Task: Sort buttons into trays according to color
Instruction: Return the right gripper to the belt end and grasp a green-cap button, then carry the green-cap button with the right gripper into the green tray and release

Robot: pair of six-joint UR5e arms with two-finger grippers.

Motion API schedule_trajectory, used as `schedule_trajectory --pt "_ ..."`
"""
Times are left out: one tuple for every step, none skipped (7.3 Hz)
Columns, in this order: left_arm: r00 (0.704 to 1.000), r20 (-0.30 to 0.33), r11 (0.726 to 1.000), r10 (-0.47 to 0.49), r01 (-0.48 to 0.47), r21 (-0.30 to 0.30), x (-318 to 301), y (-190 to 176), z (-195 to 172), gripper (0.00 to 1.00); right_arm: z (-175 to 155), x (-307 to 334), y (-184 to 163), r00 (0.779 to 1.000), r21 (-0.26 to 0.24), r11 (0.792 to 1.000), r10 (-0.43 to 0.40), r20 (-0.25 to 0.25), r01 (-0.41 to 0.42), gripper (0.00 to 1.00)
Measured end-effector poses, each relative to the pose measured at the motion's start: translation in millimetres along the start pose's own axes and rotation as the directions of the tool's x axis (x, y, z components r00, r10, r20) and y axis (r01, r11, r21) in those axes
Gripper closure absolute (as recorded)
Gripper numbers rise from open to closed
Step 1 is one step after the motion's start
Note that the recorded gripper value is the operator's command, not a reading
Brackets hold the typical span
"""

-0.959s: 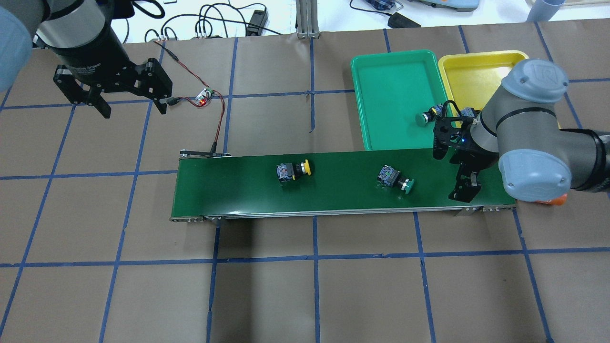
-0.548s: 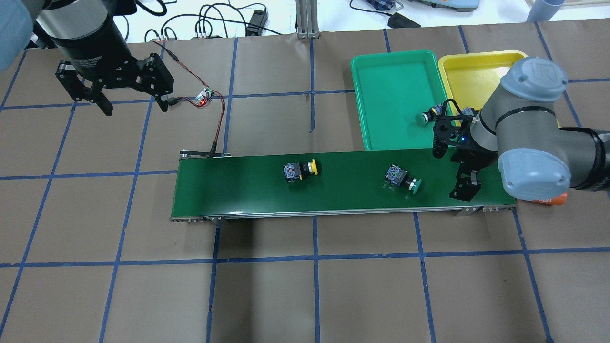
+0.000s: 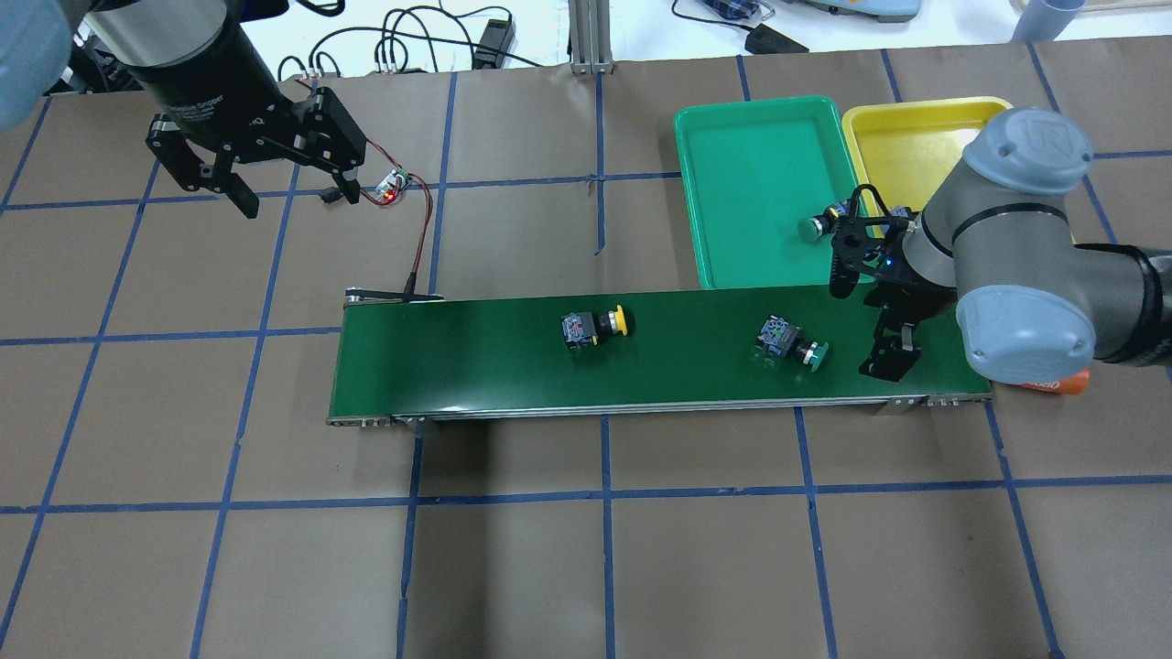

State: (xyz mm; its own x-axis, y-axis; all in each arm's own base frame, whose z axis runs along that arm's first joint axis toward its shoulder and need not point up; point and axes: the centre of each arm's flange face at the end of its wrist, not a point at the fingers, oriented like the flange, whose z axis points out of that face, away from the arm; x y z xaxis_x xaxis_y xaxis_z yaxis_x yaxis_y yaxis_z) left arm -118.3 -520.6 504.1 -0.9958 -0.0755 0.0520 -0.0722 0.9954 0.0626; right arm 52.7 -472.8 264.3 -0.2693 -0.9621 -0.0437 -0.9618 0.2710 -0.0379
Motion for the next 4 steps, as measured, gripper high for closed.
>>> schedule_trajectory --pt "1.0 0.001 1.0 0.008 -0.008 0.005 1.9 2.1 -1.5 0.0 1.5 0.3 0.1 1.0 -0.001 1.0 0.004 0.003 -0.004 0.0" --pt "1.0 0.0 1.0 0.014 -0.014 0.008 4.3 2.9 -1.8 0.0 4.8 1.8 0.2 1.0 -0.003 1.0 0.009 0.009 -0.009 0.0" --pt "1.0 0.0 1.0 0.018 -0.018 0.007 5.9 4.0 -0.8 0.0 9.5 3.5 0.4 0.999 -0.006 1.0 0.03 0.018 -0.03 0.0" --pt "1.0 0.0 1.0 0.019 -0.019 0.005 6.5 4.0 0.7 0.0 11.8 4.1 0.5 0.998 -0.007 0.998 0.062 0.023 -0.062 0.0"
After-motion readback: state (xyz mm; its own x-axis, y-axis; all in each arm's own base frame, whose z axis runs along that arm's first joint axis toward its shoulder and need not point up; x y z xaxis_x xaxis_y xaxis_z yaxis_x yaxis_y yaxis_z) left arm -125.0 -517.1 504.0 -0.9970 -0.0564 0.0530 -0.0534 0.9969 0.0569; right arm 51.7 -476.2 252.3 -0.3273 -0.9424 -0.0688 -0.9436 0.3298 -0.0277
